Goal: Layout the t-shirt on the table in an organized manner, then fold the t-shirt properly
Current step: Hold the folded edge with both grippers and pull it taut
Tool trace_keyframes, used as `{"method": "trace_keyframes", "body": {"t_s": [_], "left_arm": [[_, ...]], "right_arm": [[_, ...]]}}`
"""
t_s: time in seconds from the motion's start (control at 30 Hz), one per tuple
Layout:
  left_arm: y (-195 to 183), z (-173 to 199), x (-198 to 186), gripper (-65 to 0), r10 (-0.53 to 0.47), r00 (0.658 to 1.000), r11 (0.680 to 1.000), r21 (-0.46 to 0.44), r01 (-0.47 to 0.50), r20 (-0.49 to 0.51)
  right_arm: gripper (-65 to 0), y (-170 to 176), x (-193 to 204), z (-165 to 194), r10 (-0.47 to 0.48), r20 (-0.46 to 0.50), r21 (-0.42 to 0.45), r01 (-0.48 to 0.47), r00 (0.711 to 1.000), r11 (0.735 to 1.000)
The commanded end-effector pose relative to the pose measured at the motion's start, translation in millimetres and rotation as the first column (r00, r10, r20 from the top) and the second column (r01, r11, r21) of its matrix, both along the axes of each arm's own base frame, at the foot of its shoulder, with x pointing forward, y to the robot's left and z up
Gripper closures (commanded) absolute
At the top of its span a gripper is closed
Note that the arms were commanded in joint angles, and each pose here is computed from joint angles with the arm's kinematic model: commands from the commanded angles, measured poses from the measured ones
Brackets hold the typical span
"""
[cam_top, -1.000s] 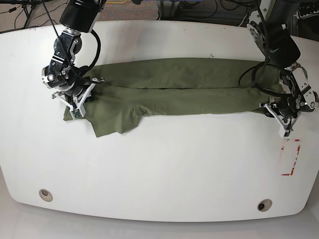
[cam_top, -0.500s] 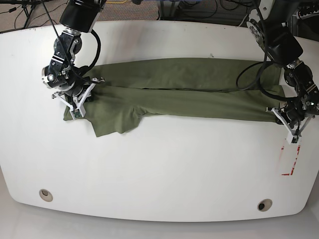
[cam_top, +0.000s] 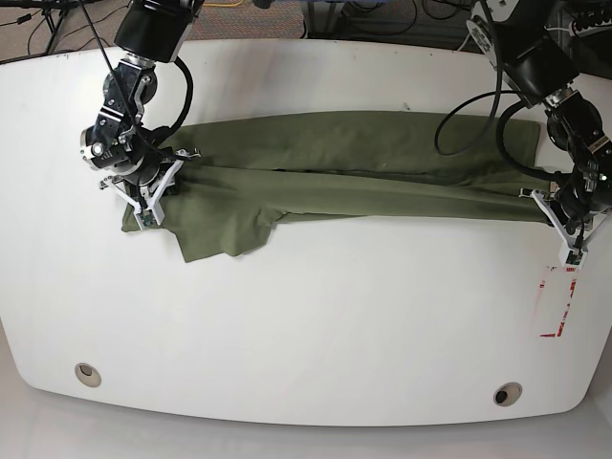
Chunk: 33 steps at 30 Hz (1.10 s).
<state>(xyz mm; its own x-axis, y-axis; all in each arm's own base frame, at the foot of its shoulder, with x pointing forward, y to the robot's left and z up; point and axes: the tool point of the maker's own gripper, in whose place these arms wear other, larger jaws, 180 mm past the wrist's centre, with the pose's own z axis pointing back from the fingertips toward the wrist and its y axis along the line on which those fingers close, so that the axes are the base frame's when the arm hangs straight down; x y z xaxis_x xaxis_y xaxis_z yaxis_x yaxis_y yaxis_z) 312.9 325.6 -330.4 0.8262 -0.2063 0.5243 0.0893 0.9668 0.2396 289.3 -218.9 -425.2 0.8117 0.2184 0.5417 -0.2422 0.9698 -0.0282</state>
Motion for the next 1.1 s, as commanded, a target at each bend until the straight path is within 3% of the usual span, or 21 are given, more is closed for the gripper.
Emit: {"method": "trace_keyframes", "body": {"t_s": [0.0,0.5,0.87,0.93,1.07], "left_arm": [[9,15,-6,-1.8,0.007,1.0,0.998,0.06,-0.008,0.014],[11,-16,-61,-2.2,0.009,0.992,0.995,0.097,0.004,-0.129],[13,-23,-71,-2.6,0.01,0.987,0.995,0.101,0.006,-0.16],[12,-23,-70,-5.1,0.007,0.987,0.995,0.101,0.01,-0.16],[14,-21,-70,-18.9,0.009,0.987,0.994,0.109,0.009,-0.161]], "right_arm": [[-8.1,-8,-6,-3,-0.006,-0.039,-0.037,0.004,0.999,0.999],[-8.1,-8,-6,-3,-0.006,-0.04,-0.037,0.004,0.999,0.999],[-8.1,-8,-6,-3,-0.006,-0.04,-0.037,0.004,0.999,0.999],[-8.1,-8,-6,-3,-0.006,-0.04,-0.037,0.004,0.999,0.999],[-8.1,-8,-6,-3,-0.006,-0.04,-0.037,0.004,0.999,0.999]]}}
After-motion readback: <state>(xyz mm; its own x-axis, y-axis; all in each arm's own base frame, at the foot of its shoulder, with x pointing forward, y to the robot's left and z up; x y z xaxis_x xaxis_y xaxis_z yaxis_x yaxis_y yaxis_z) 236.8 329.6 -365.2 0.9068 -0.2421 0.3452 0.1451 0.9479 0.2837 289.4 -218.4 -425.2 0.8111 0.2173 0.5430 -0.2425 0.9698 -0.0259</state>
